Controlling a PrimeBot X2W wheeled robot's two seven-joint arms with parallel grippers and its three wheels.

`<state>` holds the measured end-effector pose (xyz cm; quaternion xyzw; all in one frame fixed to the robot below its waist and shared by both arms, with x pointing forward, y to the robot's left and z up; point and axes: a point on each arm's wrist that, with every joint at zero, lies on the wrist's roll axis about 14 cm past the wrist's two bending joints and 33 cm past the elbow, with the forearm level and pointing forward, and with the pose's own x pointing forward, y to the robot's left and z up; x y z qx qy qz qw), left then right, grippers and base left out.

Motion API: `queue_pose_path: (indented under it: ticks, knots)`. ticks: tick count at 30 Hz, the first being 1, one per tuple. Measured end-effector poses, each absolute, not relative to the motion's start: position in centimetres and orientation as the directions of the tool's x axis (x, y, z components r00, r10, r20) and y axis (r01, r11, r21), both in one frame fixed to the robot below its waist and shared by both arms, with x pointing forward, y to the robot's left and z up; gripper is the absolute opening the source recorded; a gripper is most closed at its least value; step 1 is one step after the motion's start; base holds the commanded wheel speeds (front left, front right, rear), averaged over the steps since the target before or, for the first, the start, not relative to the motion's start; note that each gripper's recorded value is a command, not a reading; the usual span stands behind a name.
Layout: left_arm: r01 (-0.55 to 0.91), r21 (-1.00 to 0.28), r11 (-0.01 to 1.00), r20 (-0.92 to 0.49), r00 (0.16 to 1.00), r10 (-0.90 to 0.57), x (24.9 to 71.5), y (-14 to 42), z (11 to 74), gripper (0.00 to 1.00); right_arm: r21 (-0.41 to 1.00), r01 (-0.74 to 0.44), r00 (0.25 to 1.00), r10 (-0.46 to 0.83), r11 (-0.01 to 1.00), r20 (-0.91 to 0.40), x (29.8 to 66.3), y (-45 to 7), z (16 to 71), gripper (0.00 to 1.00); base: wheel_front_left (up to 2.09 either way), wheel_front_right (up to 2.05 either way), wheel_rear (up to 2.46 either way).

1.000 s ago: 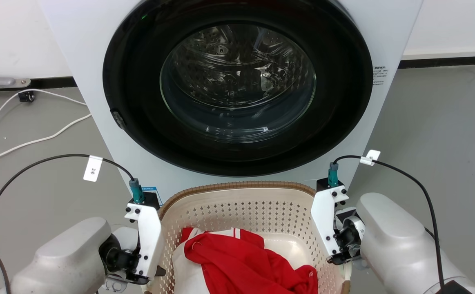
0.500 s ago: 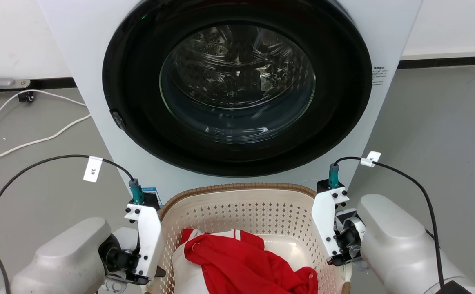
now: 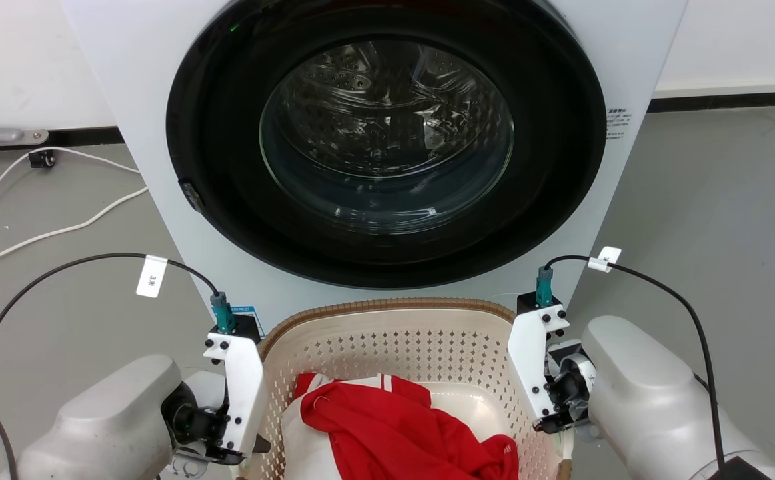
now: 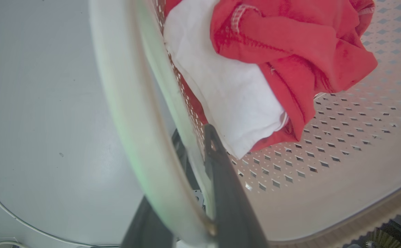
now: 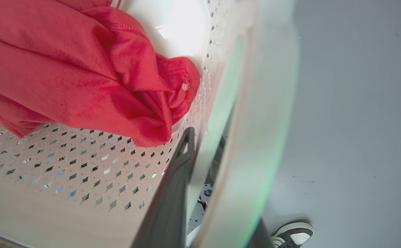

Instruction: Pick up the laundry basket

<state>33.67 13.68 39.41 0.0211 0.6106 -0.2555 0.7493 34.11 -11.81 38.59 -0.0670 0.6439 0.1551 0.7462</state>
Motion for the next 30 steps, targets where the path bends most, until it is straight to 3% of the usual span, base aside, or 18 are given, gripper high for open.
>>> queue_pose_path:
  ticks: [30]
  knots:
    - [0.394,-0.284,0.874,-0.927,0.120,-0.355,33.28,13.85,39.17,0.00,0.100,-0.326,0.129,0.149,0.940,-0.980,34.13,-11.58,38.63,0.00,0.00,0.00,0.00]
